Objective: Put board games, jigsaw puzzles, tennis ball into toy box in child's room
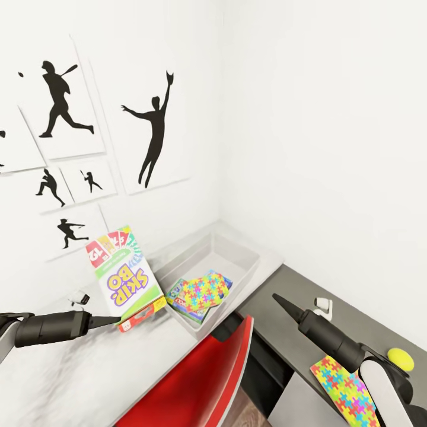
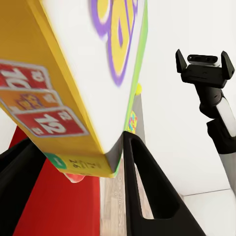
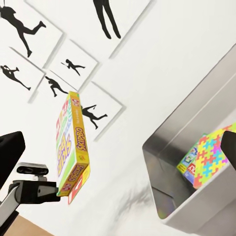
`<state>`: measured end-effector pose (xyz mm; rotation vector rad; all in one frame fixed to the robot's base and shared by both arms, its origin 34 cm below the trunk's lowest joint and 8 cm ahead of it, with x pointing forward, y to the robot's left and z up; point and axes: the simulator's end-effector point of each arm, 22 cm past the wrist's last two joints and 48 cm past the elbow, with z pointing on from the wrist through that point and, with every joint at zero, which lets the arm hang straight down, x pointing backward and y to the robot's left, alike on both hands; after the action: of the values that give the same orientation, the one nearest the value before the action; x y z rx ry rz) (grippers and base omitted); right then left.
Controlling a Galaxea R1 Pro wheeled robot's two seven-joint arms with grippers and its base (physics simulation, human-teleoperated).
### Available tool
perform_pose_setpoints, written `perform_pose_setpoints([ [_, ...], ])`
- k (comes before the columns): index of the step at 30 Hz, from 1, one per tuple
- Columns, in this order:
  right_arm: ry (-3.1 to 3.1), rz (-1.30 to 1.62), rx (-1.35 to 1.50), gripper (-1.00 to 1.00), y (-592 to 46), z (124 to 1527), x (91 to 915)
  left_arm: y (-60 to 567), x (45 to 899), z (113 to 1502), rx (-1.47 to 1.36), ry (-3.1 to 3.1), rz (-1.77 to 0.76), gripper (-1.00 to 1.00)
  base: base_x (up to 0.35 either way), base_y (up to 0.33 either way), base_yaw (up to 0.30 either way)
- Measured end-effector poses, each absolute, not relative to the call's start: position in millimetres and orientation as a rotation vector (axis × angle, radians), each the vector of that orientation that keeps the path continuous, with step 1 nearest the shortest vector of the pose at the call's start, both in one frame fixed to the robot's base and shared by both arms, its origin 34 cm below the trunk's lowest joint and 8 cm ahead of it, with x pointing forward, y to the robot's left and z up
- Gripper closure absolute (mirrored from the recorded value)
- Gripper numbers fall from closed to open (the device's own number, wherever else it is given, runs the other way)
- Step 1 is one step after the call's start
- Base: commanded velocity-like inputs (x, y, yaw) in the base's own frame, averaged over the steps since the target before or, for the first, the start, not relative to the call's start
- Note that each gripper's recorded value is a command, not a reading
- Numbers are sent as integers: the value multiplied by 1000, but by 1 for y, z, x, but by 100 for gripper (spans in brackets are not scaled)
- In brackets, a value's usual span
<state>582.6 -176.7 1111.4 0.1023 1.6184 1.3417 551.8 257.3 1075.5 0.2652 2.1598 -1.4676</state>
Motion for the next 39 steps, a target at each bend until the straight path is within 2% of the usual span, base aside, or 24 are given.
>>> perform_pose_setpoints([
  [30,1578,1334,69,-100,-177,1134,577,257,548,1097,298,2122,-1447,100,1,0,0],
  [39,1576,1335,67,-100,-177,1135,576,257,547,1098,300,2120,-1444,100,93,16,0],
])
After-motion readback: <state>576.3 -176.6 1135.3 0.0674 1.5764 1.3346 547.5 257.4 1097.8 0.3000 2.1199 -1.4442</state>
